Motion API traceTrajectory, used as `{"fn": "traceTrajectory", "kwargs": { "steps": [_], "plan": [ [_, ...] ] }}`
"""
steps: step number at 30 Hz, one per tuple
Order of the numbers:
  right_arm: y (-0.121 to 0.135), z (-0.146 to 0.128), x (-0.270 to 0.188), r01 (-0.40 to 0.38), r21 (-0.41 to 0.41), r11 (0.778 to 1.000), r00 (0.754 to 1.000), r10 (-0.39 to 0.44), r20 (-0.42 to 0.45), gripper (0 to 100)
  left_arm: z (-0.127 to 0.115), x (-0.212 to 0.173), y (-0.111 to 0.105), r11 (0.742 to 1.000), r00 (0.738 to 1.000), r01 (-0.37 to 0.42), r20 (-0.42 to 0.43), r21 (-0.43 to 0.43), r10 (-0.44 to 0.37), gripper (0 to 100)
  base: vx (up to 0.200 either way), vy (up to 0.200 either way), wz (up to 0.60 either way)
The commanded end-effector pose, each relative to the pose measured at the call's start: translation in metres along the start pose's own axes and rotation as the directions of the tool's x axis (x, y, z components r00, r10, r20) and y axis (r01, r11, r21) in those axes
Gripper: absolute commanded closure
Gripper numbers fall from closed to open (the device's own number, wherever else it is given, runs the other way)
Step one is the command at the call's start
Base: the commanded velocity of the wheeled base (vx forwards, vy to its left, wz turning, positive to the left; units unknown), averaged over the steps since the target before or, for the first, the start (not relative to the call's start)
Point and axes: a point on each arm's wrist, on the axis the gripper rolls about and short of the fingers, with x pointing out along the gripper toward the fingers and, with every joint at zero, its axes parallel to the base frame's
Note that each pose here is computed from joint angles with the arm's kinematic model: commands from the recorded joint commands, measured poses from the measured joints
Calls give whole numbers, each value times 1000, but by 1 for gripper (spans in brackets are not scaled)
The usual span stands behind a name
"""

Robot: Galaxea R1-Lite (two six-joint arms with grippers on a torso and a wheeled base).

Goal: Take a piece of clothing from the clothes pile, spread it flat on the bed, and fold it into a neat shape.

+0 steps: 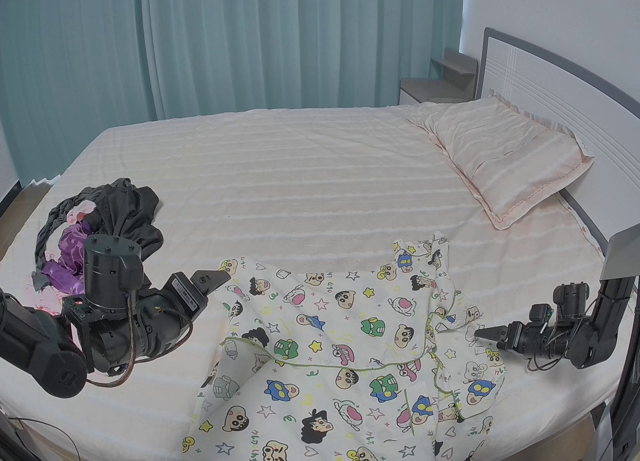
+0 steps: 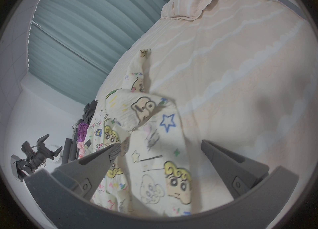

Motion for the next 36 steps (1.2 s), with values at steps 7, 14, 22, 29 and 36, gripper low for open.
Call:
{"fn": "traceTrajectory", "kwargs": {
  "steps": [7, 14, 22, 29, 36],
  "plan": [
    [16, -7, -6, -62, -24, 998, 997, 61, -37, 0, -1, 1, 1, 1000, 1000, -5, -4, 1, 5, 0, 0, 0, 0],
    [-5, -4, 2, -34, 14, 999, 999, 35, -17, 100, -1, 2, 1, 1000, 1000, -7, -7, 1, 7, 0, 0, 0, 0],
    [-7, -7, 3, -33, 3, 999, 999, 33, -14, 100, -2, 5, 3, 1000, 1000, -20, -12, 2, 20, 0, 0, 0, 0],
    [-11, 10, -13, -23, -1, 1000, 996, 23, 90, 100, -2, 5, 3, 1000, 1000, -18, -9, 1, 18, 0, 0, 0, 0],
    [-28, 20, -28, 21, 39, 999, 987, -27, 156, 100, -3, 5, 3, 1000, 1000, -19, -10, 7, 19, 0, 0, 0, 0]
  ]
}}
